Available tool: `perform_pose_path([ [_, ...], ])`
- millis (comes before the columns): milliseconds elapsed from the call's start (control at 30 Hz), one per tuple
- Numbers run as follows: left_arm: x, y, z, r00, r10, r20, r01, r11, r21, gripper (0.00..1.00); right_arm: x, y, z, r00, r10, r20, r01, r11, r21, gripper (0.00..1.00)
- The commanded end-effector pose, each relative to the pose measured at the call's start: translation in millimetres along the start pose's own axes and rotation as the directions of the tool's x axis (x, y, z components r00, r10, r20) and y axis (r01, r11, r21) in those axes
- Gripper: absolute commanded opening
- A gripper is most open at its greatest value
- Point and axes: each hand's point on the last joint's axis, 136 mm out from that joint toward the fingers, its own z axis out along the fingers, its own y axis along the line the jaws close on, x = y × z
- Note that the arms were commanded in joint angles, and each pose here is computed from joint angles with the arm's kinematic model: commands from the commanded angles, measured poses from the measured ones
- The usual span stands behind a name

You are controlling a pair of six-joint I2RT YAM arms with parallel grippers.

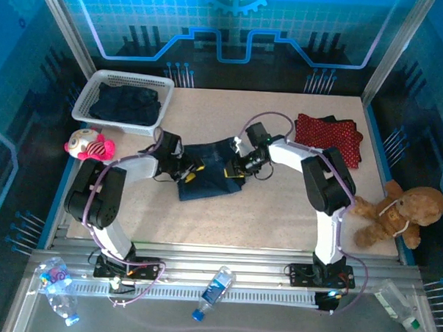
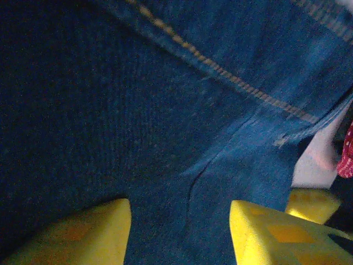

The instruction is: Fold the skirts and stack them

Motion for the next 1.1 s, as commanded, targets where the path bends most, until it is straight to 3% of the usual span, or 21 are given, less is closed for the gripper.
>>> perform_pose_path([
  [0,1,-13,-20,0.981,0.189,-0.04,-0.191,0.981,-0.035,0.59,-21,16,-32,0.983,0.081,0.165,-0.087,0.996,0.025,0.46],
  [67,-1,-25,-31,0.977,0.211,-0.014,-0.212,0.977,-0.013,0.66,-27,15,-36,0.977,0.089,0.196,-0.093,0.996,0.013,0.56],
  [133,-3,-31,-39,0.983,0.182,0.02,-0.182,0.983,0.007,0.71,-37,25,-32,0.98,0.032,0.196,-0.029,0.999,-0.017,0.6],
  [267,-5,-28,-50,0.993,0.057,0.105,-0.061,0.997,0.041,0.85,-57,34,-17,0.979,-0.091,0.184,0.092,0.996,0.007,0.61],
  [367,-8,-18,-61,0.984,-0.012,0.179,0.005,0.999,0.036,0.97,-76,20,1,0.976,-0.142,0.168,0.126,0.987,0.1,0.61],
  [467,-7,-16,-69,0.979,-0.023,0.203,0.013,0.999,0.051,0.99,-90,12,15,0.975,-0.151,0.164,0.132,0.984,0.12,0.62],
  [600,1,-31,-62,0.991,-0.005,0.134,-0.012,0.992,0.127,0.99,-98,26,30,0.976,-0.182,0.122,0.175,0.983,0.062,0.61],
  [667,2,-24,-51,0.993,-0.039,0.109,0.026,0.992,0.123,0.99,-100,40,33,0.971,-0.212,0.112,0.21,0.977,0.031,0.51],
  [733,1,5,-38,0.987,-0.109,0.121,0.105,0.994,0.04,0.99,-105,51,27,0.961,-0.245,0.128,0.242,0.969,0.038,0.28],
  [800,1,34,-26,0.976,-0.164,0.142,0.17,0.985,-0.036,0.99,-113,57,18,0.954,-0.246,0.17,0.241,0.969,0.046,0.17],
  [867,1,53,-17,0.97,-0.197,0.145,0.209,0.975,-0.07,0.99,-120,47,15,0.962,-0.194,0.191,0.181,0.98,0.082,0.13],
  [933,0,68,-7,0.968,-0.21,0.137,0.224,0.969,-0.1,0.99,-124,10,23,0.978,-0.075,0.196,0.044,0.986,0.161,0.1],
  [1067,1,76,3,0.972,-0.207,0.113,0.22,0.968,-0.123,0.99,-115,-39,54,0.99,0.042,0.135,-0.075,0.966,0.247,0.14],
])
